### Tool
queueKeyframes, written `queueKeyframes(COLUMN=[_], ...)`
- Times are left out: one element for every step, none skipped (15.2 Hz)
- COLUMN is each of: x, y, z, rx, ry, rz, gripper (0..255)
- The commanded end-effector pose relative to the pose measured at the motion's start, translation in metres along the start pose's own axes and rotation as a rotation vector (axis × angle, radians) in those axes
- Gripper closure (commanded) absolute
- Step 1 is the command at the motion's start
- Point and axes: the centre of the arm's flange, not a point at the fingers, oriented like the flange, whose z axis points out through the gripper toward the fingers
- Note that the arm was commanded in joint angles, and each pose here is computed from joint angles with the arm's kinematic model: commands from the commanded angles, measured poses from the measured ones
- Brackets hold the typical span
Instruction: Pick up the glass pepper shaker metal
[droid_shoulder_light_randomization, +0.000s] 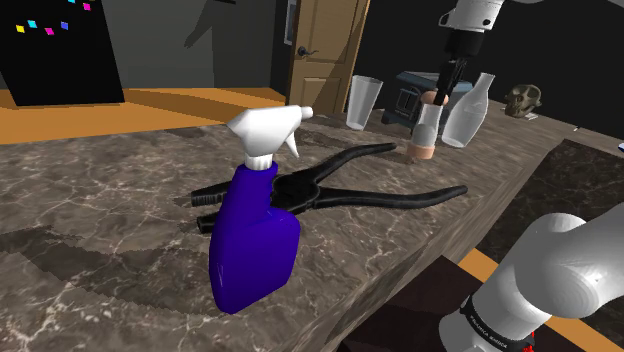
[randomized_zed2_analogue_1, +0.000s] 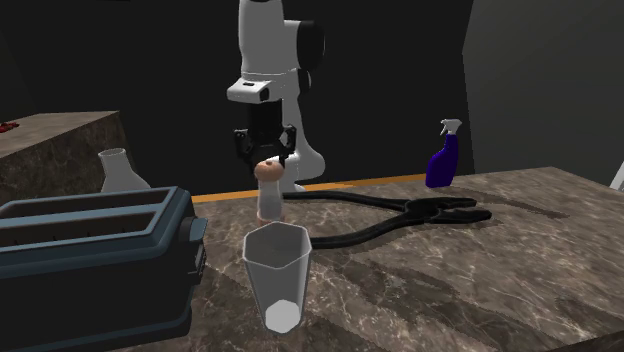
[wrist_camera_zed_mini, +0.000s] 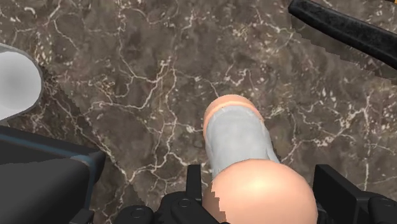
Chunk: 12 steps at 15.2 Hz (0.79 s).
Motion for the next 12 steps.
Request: queueKeyframes(x=[0.000,0.000,-0.001,-0.001,-0.001,-0.001,-0.002,-0.002,-0.002,-0.003,-0.003,-0.003], y=[0.000,0.000,0.000,0.000,0.000,0.000,0.001,0.001,0.001,0.001,0.001,0.001], z=[-0.010,-0.016,-0.021,-0.026,-0.031,-0.037,-0.042,-0.047,-0.053,-0.058,-0.059,-0.059], rx=[0.000,0.000,0.000,0.000,0.000,0.000,0.000,0.000,0.000,0.000,0.000,0.000], ry=[0.000,0.000,0.000,0.000,0.000,0.000,0.000,0.000,0.000,0.000,0.000,0.000], rz=[0.000,0.000,0.000,0.000,0.000,0.000,0.000,0.000,0.000,0.000,0.000,0.000], gripper=[255,255,255,255,255,255,255,255,255,255,255,255])
